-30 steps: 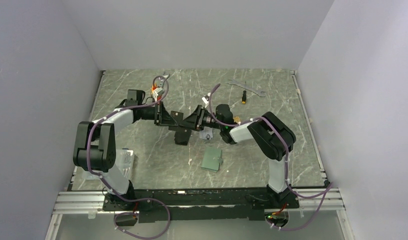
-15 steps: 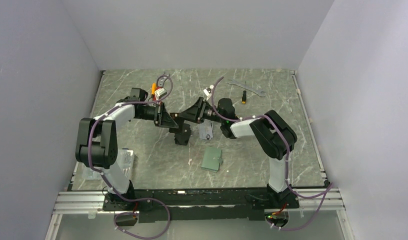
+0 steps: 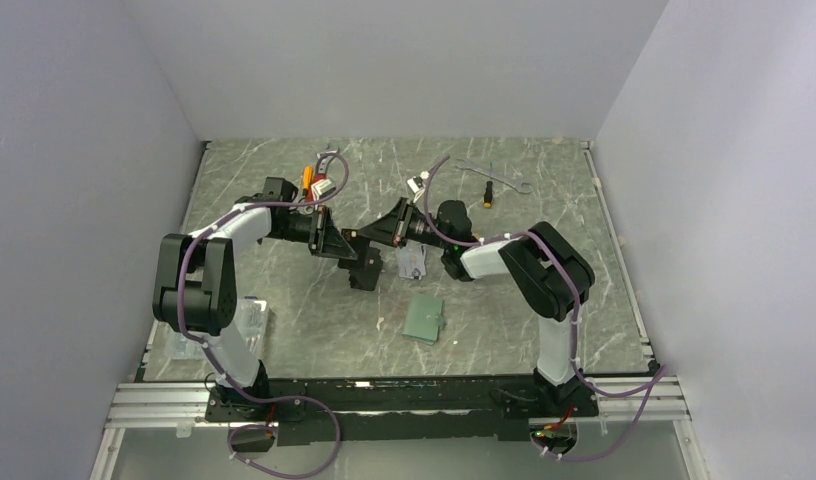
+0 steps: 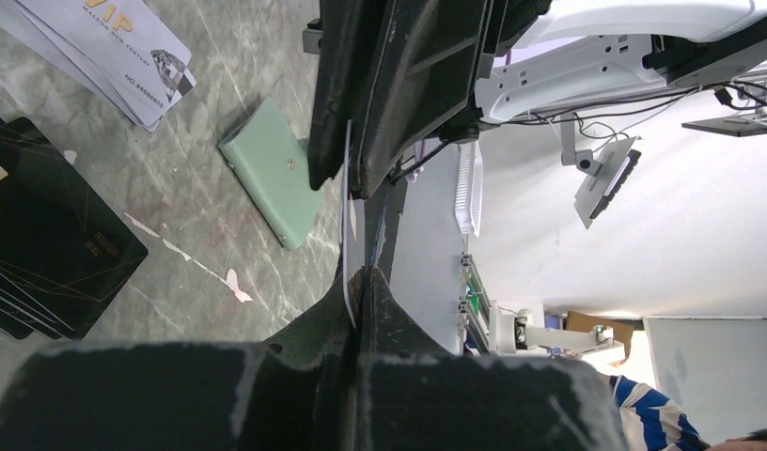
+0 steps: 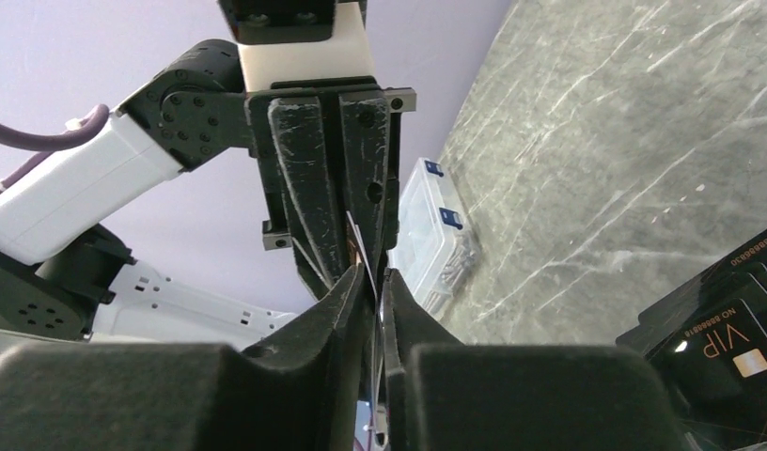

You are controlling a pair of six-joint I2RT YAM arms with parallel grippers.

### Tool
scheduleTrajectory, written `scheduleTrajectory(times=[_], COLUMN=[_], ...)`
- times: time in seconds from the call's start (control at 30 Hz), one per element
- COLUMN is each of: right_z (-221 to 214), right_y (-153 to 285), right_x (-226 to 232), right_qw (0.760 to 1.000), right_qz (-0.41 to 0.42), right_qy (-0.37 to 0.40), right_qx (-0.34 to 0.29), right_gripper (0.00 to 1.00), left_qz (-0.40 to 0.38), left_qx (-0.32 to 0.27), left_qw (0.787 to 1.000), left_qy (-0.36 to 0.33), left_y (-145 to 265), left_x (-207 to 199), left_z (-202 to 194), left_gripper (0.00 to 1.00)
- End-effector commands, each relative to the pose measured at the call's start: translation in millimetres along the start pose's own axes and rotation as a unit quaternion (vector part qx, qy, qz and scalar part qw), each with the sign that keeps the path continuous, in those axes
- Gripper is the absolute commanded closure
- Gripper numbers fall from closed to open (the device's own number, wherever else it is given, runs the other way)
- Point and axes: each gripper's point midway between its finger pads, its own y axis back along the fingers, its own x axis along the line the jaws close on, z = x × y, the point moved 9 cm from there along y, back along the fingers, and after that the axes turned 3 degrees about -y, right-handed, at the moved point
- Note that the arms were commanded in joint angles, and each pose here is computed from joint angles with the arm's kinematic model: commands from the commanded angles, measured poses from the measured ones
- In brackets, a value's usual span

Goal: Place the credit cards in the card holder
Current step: Place the credit card at the center of the board.

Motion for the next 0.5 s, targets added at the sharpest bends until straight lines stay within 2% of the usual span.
scheduleTrajectory(times=[0.0, 0.3, 0.47], right_z=[3.3, -5.1, -7.1], right_y=[8.3, 20.2, 24.9], right_x=[6.1, 6.1, 8.9], right_qw=[1.000, 1.000, 0.999], right_qz=[0.005, 0.009, 0.020], right_qy=[0.017, 0.010, 0.009], right_qx=[-0.021, -0.025, -0.025], right_gripper=[0.89, 0.92, 0.87], left_qz=[-0.032, -0.021, -0.010], left_qx=[-0.014, -0.026, -0.035], left_qw=[0.998, 0.999, 0.999], left_qy=[-0.042, -0.036, -0.032], left_y=[4.2, 11.9, 15.7], left_x=[-13.3, -8.7, -4.9], left_z=[13.3, 15.6, 16.0], left_gripper=[0.97, 0.96, 0.99])
